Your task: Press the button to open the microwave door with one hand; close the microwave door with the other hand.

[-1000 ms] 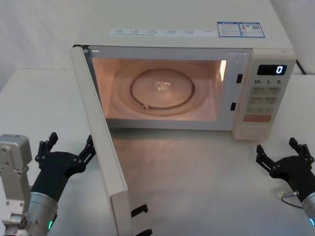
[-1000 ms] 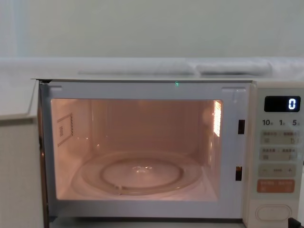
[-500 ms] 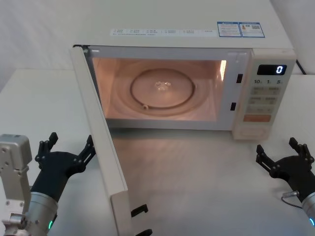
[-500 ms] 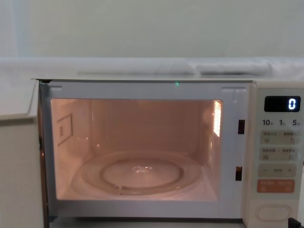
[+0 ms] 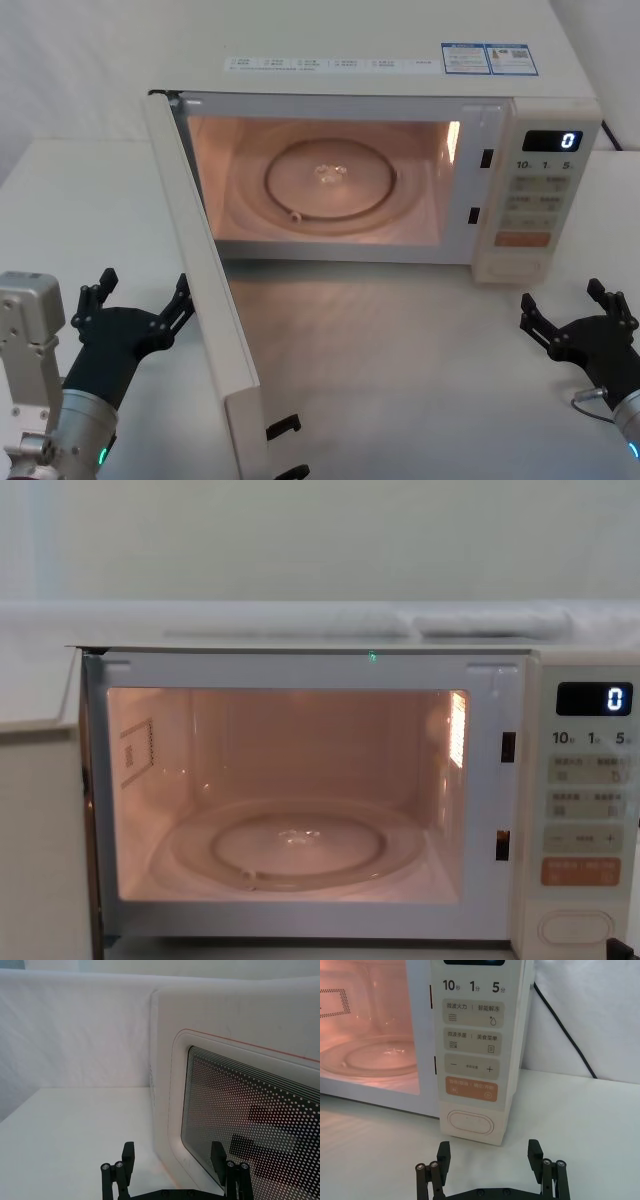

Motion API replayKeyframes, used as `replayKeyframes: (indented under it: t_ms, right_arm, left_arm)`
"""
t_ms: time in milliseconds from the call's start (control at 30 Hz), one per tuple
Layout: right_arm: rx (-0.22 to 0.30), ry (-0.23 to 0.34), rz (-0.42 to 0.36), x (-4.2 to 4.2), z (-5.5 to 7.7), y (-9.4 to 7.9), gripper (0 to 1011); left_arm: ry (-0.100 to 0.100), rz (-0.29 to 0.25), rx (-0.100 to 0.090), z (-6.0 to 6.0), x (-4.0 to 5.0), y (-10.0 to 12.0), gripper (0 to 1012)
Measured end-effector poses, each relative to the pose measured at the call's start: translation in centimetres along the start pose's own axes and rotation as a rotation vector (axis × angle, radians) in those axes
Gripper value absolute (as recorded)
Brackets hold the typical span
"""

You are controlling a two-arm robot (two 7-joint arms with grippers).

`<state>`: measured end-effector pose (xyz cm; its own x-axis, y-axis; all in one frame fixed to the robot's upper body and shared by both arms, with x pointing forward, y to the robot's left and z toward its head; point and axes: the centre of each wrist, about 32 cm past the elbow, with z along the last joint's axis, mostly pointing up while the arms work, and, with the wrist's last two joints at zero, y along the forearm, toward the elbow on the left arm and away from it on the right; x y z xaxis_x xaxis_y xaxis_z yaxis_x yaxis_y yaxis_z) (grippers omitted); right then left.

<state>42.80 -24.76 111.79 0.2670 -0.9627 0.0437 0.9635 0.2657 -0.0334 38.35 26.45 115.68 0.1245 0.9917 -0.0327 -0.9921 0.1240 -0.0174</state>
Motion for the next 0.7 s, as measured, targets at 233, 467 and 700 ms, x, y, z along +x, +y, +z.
replayKeyframes:
  t_ms: [233,467,700]
  right_arm:
    - [0.000,0.000,0.000,0.00,0.00,0.00,1001]
    - [0.000,0.000,0.000,0.00,0.00,0.00,1001]
    - [0.000,0.000,0.000,0.00,0.00,0.00,1001]
  left_arm:
    - [0.000,0.000,0.000,0.00,0.00,0.00,1001]
    - [0.000,0.000,0.000,0.00,0.00,0.00,1001]
    - [0.000,0.000,0.000,0.00,0.00,0.00,1001]
